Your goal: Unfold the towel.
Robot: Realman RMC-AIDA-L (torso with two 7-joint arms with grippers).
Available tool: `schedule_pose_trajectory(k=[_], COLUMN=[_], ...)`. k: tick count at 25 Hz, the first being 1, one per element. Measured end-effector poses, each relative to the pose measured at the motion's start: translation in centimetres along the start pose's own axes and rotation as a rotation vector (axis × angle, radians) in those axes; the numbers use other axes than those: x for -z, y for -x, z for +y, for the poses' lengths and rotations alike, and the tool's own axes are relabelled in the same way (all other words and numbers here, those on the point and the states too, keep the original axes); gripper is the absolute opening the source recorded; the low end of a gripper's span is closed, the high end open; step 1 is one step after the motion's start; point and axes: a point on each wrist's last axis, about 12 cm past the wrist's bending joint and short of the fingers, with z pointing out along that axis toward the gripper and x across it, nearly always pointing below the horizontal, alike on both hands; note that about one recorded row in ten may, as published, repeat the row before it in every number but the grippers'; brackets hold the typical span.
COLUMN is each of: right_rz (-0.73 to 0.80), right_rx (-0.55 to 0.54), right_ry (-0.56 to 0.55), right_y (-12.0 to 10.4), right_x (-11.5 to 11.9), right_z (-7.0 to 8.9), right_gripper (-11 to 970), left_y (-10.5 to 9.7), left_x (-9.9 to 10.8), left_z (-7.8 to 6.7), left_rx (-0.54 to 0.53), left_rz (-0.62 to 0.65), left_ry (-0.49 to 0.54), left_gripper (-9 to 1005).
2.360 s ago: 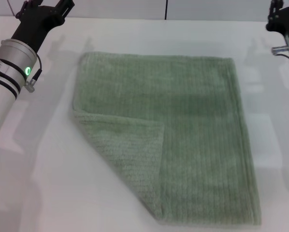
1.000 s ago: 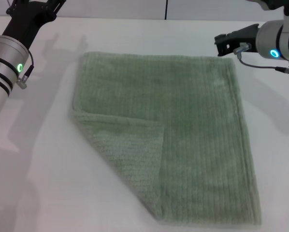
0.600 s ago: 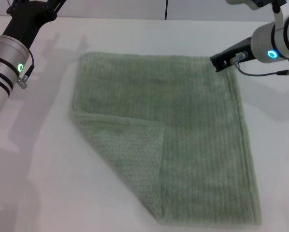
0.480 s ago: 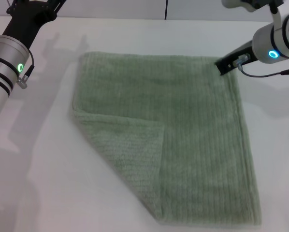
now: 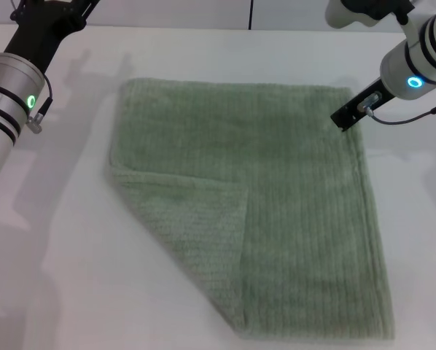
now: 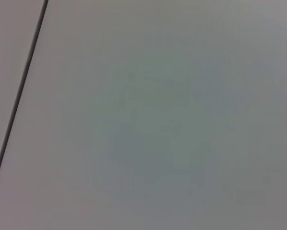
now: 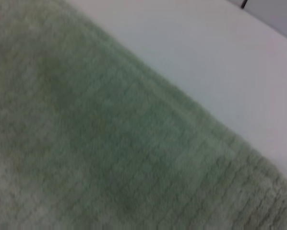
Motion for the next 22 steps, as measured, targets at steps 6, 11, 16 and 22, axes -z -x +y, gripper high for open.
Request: schedule_pose_trajectory(k=[6, 11, 16, 22], right_rz=[0.037, 0.056, 0.069, 0.051], right_rx=[0.032, 0.052, 0.074, 0.079], right_ry=[0.008, 0.016, 0.021, 0.018], right_y=[0.4, 0.5, 0.5, 0.2], right_x=[-0.1, -0.1, -0.5, -0.9], right_z=[-1.0, -1.7, -1.8, -2.0], right_gripper=[8, 8, 8, 7], left_y=[0.0, 0.1, 0.1, 0.2], left_x=[-0.1, -0.2, -0.3, -0.5], left_z=[-0.1, -0.2, -0.3, -0.5], left_rx=[0.008, 0.011, 0.012, 0.012], left_rz=[-0.002, -0.002, -0.003, -0.005], left_ry=[0.001, -0.002, -0.004, -0.009], left_gripper=[793, 791, 788, 785])
